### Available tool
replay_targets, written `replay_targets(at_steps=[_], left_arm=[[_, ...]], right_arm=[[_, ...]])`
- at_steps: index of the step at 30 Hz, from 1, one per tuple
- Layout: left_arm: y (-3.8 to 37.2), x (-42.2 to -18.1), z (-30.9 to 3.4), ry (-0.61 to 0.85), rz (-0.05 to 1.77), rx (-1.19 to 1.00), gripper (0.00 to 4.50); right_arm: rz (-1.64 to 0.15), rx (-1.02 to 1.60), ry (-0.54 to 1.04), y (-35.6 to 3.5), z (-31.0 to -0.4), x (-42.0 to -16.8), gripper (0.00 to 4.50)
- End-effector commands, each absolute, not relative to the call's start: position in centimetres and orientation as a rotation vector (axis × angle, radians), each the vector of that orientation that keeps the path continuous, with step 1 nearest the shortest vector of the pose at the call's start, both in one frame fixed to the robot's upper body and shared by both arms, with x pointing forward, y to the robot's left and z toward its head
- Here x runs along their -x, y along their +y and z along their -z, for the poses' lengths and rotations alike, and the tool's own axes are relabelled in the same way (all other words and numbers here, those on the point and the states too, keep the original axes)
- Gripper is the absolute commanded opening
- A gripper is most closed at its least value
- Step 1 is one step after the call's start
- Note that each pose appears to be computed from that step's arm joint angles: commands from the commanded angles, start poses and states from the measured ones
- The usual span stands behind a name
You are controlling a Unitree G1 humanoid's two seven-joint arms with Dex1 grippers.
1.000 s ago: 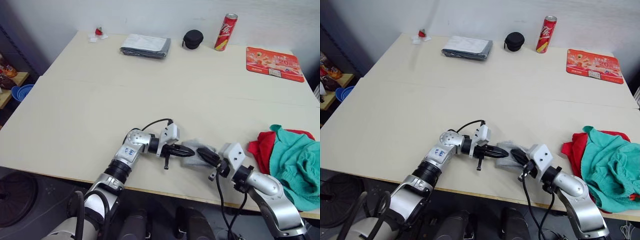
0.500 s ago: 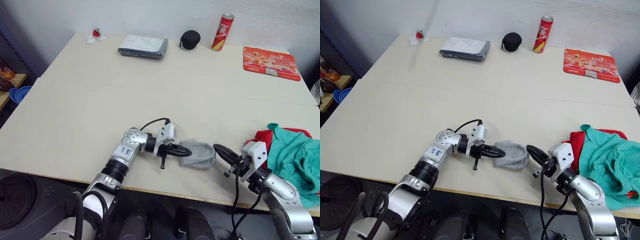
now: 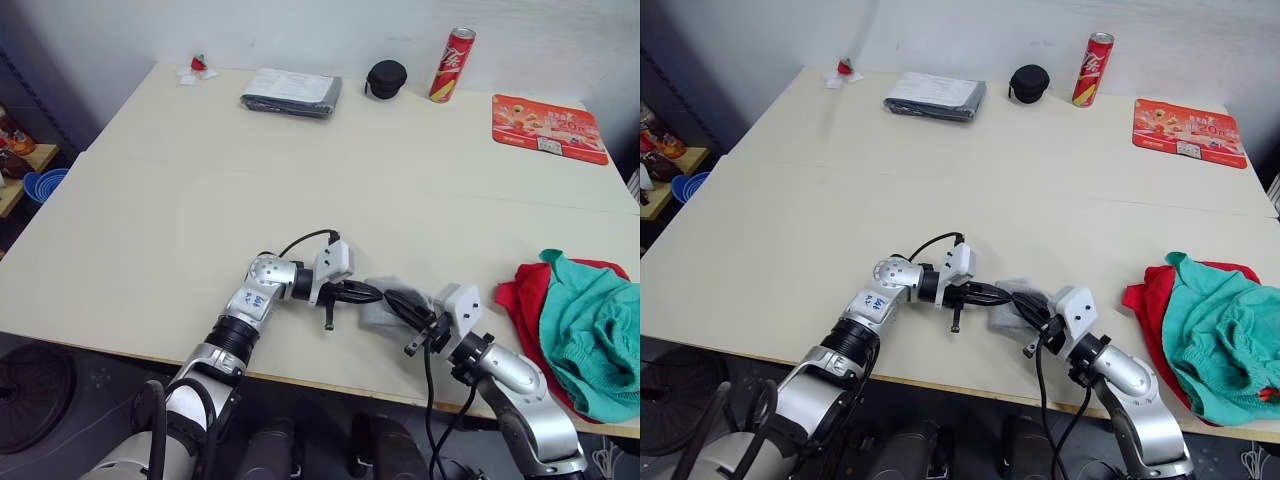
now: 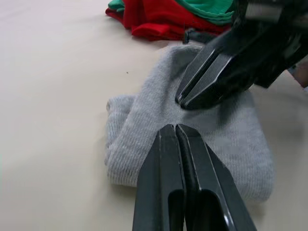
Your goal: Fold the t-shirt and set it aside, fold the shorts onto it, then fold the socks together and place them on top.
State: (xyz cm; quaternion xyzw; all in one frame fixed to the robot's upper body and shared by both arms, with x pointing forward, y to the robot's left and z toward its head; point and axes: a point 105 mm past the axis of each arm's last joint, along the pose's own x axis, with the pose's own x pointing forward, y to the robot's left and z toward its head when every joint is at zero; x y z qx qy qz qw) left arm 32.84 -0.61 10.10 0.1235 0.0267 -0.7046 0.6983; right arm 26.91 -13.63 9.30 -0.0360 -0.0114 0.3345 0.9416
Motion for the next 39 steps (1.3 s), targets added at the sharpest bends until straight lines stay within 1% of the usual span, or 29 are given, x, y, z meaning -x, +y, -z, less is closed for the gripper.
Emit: replay_targets(at_steps=[1, 3, 4, 6, 7, 8, 9, 11, 12, 13, 14, 15, 16, 18, 20, 25, 27, 28, 29, 30, 31, 32, 34, 35, 36, 38, 39], left_arm=[[-0.9, -32.9, -9.8, 0.062, 1.575, -0.306, 0.06], [-0.8, -32.9, -9.8, 0.058, 1.574, -0.305, 0.0], [-0.8, -32.9, -9.8, 0.057, 1.574, -0.306, 0.0], [-0.8, -33.0, -9.9, 0.053, 1.575, -0.31, 0.0], [-0.8, -33.0, -9.9, 0.049, 1.575, -0.313, 0.0], [-0.7, -33.1, -10.0, 0.045, 1.576, -0.315, 0.0], [-0.7, -33.1, -10.1, 0.042, 1.578, -0.316, 0.0], [-0.7, -33.2, -10.2, 0.04, 1.58, -0.313, 0.0], [-0.7, -33.2, -10.2, 0.04, 1.587, -0.317, 0.0], [-0.7, -33.3, -10.3, 0.041, 1.592, -0.32, 0.0], [-0.6, -33.3, -10.2, 0.041, 1.597, -0.332, 0.0], [-0.6, -33.3, -10.2, 0.04, 1.6, -0.34, 0.0], [-0.6, -33.4, -10.2, 0.039, 1.601, -0.345, 0.0], [-0.5, -33.5, -10.4, 0.036, 1.597, -0.342, 0.0], [-0.5, -33.6, -10.4, 0.035, 1.594, -0.34, 0.0], [-0.4, -33.5, -10.3, 0.037, 1.594, -0.338, 0.0], [-0.4, -33.5, -10.2, 0.039, 1.594, -0.338, 0.0], [-0.4, -33.5, -10.2, 0.04, 1.593, -0.338, 0.0], [-0.4, -33.5, -10.2, 0.04, 1.592, -0.339, 0.0], [-0.4, -33.5, -10.1, 0.041, 1.592, -0.34, 0.0], [-0.3, -33.5, -10.1, 0.041, 1.591, -0.341, 0.0], [-0.3, -33.5, -10.1, 0.041, 1.59, -0.342, 0.0], [-0.2, -33.5, -10.1, 0.041, 1.59, -0.344, 0.0], [-0.1, -33.5, -10.1, 0.04, 1.591, -0.344, 0.0], [0.0, -33.4, -10.2, 0.04, 1.599, -0.336, 0.0], [0.3, -32.9, -10.4, 0.032, 1.642, -0.313, 0.0], [0.4, -32.6, -10.5, 0.029, 1.665, -0.303, 0.0]], right_arm=[[-0.628, 0.004, -0.083, -15.4, -11.3, -26.6, 0.0], [-0.644, -0.08, -0.085, -15.9, -12.7, -25.8, 0.35], [-0.654, -0.112, -0.074, -16.1, -13.1, -25.4, 0.61], [-0.655, -0.176, -0.028, -16.7, -13.7, -24.8, 1.26], [-0.634, -0.313, 0.128, -17.7, -12.8, -24.3, 1.58], [-0.627, -0.399, 0.25, -18.0, -12.2, -23.6, 1.98], [-0.611, -0.468, 0.333, -18.5, -12.0, -23.1, 2.26], [-0.593, -0.584, 0.421, -19.1, -12.3, -22.8, 3.01], [-0.593, -0.635, 0.479, -19.2, -12.1, -22.7, 3.29], [-0.594, -0.668, 0.523, -19.3, -12.0, -22.7, 3.74], [-0.579, -0.702, 0.562, -19.3, -11.7, -22.8, 3.99], [-0.566, -0.719, 0.586, -19.3, -11.5, -23.0, 4.35], [-0.556, -0.742, 0.603, -19.3, -11.4, -23.1, 4.43], [-0.555, -0.865, 0.618, -18.5, -11.5, -24.0, 4.43], [-0.553, -0.934, 0.626, -17.7, -11.4, -25.0, 4.43], [-0.585, -0.909, 0.698, -15.7, -10.3, -25.9, 4.43], [-0.587, -0.91, 0.675, -15.1, -10.5, -26.7, 4.43], [-0.588, -0.911, 0.661, -14.9, -10.6, -27.1, 4.05], [-0.593, -0.908, 0.651, -14.7, -10.7, -27.4, 3.82], [-0.594, -0.91, 0.644, -14.7, -10.7, -27.6, 3.49], [-0.6, -0.915, 0.643, -14.6, -10.8, -27.6, 3.19], [-0.608, -0.917, 0.644, -14.5, -10.8, -27.5, 2.78], [-0.613, -0.915, 0.645, -14.5, -10.7, -27.4, 2.17], [-0.613, -0.911, 0.644, -14.6, -10.7, -27.4, 1.72], [-0.609, -0.91, 0.641, -14.7, -10.7, -27.4, 1.43], [-0.606, -0.922, 0.614, -15.1, -11.2, -27.3, 0.69], [-0.608, -0.93, 0.6, -15.3, -11.4, -27.3, 0.46]])
